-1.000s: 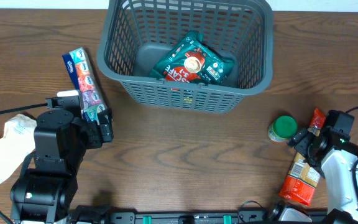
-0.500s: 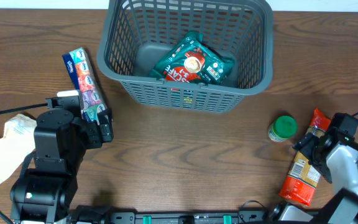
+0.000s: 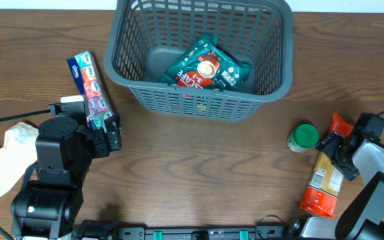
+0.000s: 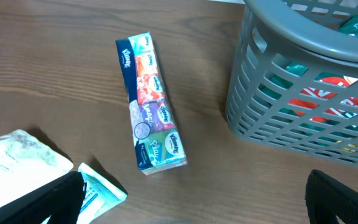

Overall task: Pack container
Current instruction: 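Grasp the spaghetti packet near its red end with the right gripper, then lift the spaghetti packet and place it into the basket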

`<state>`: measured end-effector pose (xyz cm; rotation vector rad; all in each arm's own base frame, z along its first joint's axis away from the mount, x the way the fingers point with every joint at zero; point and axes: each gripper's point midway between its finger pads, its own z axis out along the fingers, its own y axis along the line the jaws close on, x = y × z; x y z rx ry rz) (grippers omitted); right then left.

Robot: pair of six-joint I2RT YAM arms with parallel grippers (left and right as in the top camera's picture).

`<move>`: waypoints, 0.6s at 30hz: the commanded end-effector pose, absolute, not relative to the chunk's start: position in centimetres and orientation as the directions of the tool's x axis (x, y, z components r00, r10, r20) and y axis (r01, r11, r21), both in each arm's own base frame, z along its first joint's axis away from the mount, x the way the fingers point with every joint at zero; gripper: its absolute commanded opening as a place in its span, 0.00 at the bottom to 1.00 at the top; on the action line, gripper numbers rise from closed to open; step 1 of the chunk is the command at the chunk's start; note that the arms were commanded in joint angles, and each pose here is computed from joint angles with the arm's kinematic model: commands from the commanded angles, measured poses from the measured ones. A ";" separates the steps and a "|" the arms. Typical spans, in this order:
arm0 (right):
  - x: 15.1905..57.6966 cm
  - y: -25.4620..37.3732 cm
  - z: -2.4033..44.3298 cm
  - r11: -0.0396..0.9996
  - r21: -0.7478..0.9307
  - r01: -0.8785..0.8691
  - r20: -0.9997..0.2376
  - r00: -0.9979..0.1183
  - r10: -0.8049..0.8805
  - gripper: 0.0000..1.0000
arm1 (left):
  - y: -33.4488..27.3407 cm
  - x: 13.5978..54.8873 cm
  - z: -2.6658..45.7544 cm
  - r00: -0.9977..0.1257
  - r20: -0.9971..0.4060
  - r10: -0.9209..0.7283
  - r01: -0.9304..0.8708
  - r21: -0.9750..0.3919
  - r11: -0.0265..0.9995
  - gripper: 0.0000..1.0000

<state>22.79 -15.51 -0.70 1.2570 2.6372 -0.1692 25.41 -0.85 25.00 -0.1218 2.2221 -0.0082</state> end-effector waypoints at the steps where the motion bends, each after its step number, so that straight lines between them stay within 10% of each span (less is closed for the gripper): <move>1: 18.9 -13.9 -4.2 0.643 -0.098 0.759 -0.092 -0.650 0.754 0.68 | -0.8 25.6 25.9 -0.585 -0.806 -0.096 -0.090 -0.053 0.994 0.99; 8: 18.9 -13.9 -4.2 0.644 -0.097 0.759 -0.093 -0.651 0.754 0.01 | -0.8 25.6 25.9 -0.585 -0.806 -0.096 -0.090 -0.053 0.994 0.99; 18: 22.8 -14.8 -0.3 0.650 -0.003 0.760 -0.163 -0.641 0.750 0.01 | -0.8 25.6 25.9 -0.584 -0.806 -0.096 -0.090 -0.053 0.994 0.99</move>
